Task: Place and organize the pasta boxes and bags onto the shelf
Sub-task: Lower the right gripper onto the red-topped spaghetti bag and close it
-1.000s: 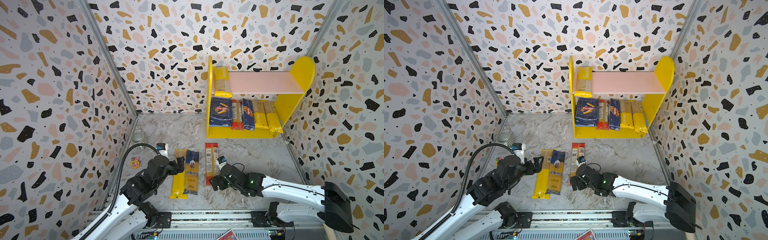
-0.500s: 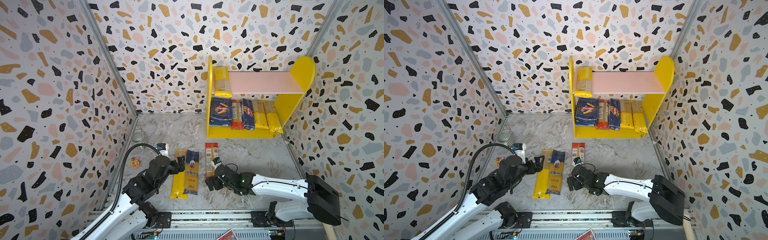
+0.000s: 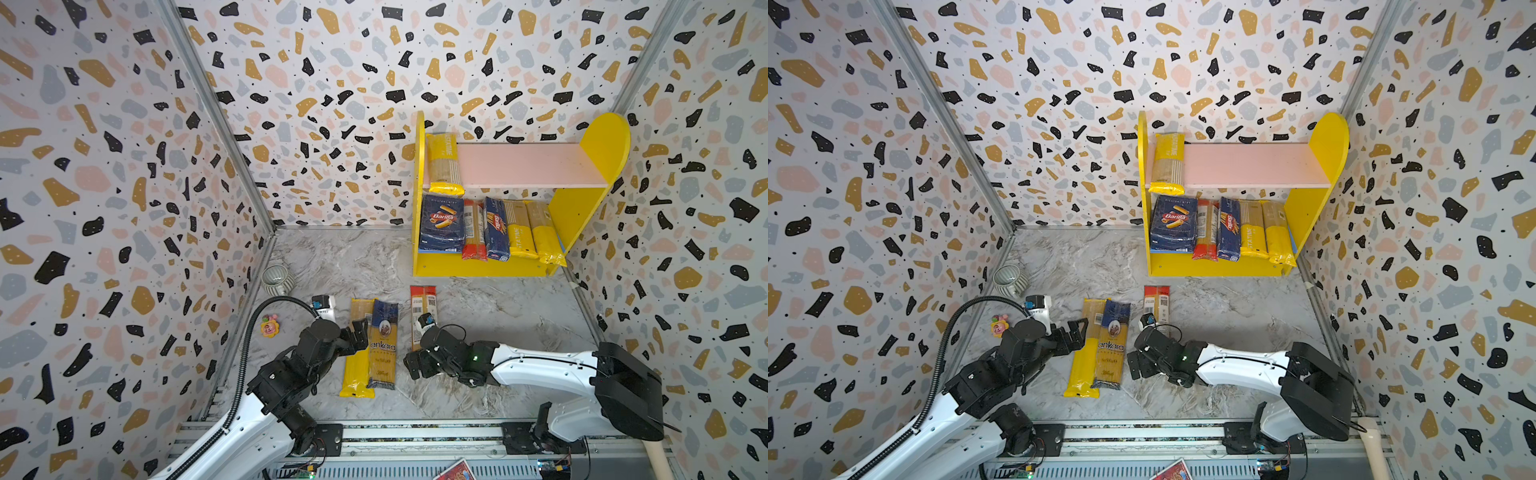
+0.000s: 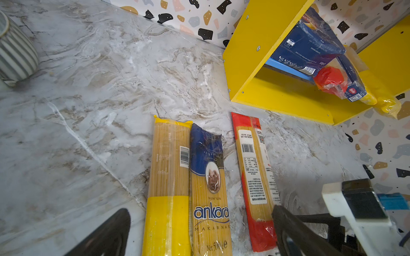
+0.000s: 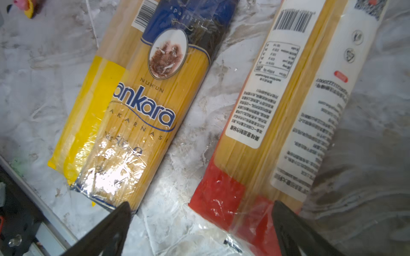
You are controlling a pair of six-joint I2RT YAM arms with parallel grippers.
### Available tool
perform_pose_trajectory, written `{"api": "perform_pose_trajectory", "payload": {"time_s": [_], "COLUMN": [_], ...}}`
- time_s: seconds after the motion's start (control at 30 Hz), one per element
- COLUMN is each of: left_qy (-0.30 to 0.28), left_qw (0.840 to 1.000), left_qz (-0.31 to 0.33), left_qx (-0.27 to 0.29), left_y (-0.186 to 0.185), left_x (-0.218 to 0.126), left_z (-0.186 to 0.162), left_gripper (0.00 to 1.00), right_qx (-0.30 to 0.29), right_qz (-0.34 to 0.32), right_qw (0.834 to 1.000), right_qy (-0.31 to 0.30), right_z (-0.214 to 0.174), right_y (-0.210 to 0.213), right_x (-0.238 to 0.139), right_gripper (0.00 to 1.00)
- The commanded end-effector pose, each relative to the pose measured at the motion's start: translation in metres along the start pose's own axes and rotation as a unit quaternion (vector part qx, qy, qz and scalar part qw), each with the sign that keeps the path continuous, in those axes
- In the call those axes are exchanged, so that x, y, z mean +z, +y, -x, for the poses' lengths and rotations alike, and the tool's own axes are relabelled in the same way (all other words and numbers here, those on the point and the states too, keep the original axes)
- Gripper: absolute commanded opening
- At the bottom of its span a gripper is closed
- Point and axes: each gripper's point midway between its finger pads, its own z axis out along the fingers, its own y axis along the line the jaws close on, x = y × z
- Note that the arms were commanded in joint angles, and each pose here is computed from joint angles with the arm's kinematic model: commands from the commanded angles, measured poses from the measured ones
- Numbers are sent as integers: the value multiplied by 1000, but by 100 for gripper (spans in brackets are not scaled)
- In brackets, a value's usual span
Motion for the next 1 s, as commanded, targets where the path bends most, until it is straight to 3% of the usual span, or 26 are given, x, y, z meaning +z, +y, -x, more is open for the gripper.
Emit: {"api": "perform_pose_trajectory", "payload": {"time_s": [0.0, 0.47, 0.6, 0.97], "left_qy": [-14, -19, -23, -22], "left_qw": [1000, 999, 999, 998], "left_qz": [-13, -34, -40, -47], "left_qx": [-18, -19, -21, -18], "left_y": [-2, -6, -7, -10], "left_x": [0, -3, -5, -7], "left_z": [2, 1, 3, 4], "left_gripper": [99, 100, 99, 99], "right_qx": [8, -44, -35, 28], "right_qz": [-12, -232, -249, -216], "right_qw": [1000, 972, 968, 975], "right_qy": [-9, 0, 14, 46], "right_z": [8, 19, 17, 3], "right_y": [2, -46, -55, -87], "right_x": [0, 17, 34, 61], "right_gripper": [99, 99, 99, 99]}}
